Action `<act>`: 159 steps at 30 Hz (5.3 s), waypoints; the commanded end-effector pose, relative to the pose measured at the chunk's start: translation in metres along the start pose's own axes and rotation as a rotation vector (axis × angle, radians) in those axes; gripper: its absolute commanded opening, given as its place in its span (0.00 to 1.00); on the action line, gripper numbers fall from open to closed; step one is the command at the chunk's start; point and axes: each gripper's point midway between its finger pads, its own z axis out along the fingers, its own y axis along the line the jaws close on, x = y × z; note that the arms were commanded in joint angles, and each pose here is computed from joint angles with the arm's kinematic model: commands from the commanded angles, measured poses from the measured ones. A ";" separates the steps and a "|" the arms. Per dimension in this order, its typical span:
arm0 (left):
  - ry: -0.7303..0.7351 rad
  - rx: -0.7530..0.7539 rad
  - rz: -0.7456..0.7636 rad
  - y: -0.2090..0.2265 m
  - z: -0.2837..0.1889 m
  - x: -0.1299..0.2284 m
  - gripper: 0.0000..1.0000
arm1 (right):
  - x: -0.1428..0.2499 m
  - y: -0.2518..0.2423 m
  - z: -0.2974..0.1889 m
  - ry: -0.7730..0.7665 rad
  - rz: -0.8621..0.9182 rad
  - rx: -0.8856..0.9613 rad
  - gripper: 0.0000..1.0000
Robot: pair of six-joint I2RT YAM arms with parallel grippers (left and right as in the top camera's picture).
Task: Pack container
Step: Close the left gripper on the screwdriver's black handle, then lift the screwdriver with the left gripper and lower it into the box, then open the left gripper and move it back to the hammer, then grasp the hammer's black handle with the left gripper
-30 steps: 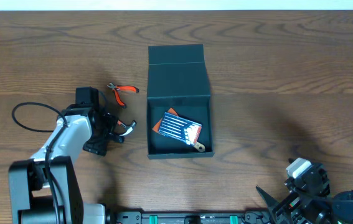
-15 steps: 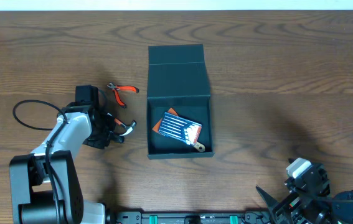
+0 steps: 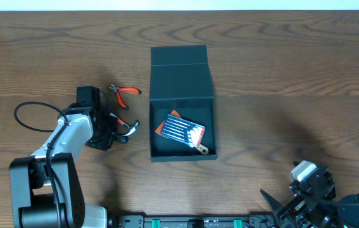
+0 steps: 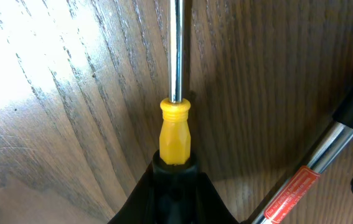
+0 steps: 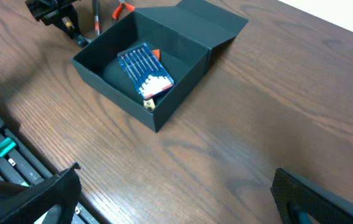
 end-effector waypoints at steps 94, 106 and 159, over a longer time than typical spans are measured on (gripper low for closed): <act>-0.203 0.379 0.021 -0.080 -0.134 0.108 0.72 | 0.000 -0.002 -0.001 -0.005 0.020 0.013 0.99; -0.175 0.021 0.001 -0.028 -0.094 -0.009 0.75 | 0.000 -0.002 -0.001 -0.005 0.020 0.013 0.99; 0.090 -0.303 0.123 -0.046 0.019 -0.023 0.49 | 0.000 -0.002 -0.001 -0.005 0.020 0.013 0.99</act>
